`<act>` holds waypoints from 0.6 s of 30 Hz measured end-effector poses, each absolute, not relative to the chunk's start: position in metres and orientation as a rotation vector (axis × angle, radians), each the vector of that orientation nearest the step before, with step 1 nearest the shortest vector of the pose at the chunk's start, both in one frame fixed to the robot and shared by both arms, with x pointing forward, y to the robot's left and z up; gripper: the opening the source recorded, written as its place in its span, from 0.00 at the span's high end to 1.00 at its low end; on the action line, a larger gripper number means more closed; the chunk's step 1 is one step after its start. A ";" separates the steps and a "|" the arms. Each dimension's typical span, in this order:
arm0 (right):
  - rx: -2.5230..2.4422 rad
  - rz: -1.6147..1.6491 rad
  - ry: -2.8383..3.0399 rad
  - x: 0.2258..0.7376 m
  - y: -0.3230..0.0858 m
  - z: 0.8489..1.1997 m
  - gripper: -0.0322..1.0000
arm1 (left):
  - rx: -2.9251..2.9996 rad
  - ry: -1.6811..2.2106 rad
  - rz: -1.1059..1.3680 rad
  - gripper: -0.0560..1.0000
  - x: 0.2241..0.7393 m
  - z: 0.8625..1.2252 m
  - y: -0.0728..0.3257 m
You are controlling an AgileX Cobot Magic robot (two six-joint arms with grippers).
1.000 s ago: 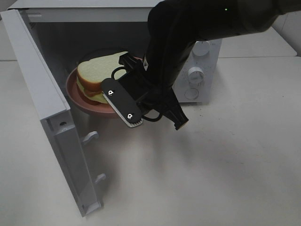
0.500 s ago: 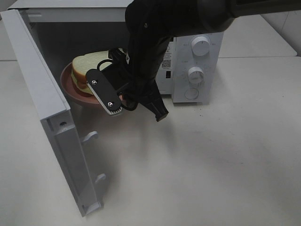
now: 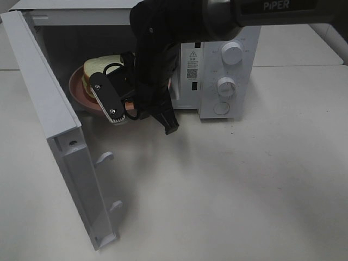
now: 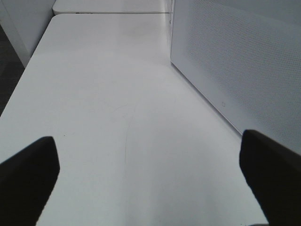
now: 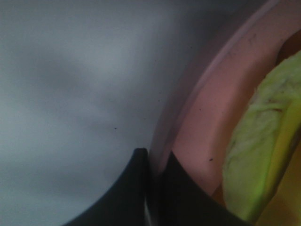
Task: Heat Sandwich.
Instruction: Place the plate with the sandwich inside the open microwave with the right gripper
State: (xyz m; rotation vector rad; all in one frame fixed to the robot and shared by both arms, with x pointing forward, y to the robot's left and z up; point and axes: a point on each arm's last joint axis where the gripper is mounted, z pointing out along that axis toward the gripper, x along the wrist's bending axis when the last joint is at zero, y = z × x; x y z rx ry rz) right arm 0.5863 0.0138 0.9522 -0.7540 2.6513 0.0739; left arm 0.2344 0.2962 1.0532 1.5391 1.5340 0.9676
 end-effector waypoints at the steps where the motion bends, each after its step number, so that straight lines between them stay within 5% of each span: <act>1: -0.745 0.078 2.650 0.588 0.015 0.952 0.93 | 1.539 1.534 0.968 0.01 0.234 1.053 0.296; 18: -0.595 0.099 2.638 0.623 0.027 0.941 0.93 | 1.539 1.534 0.968 0.01 0.234 1.053 0.296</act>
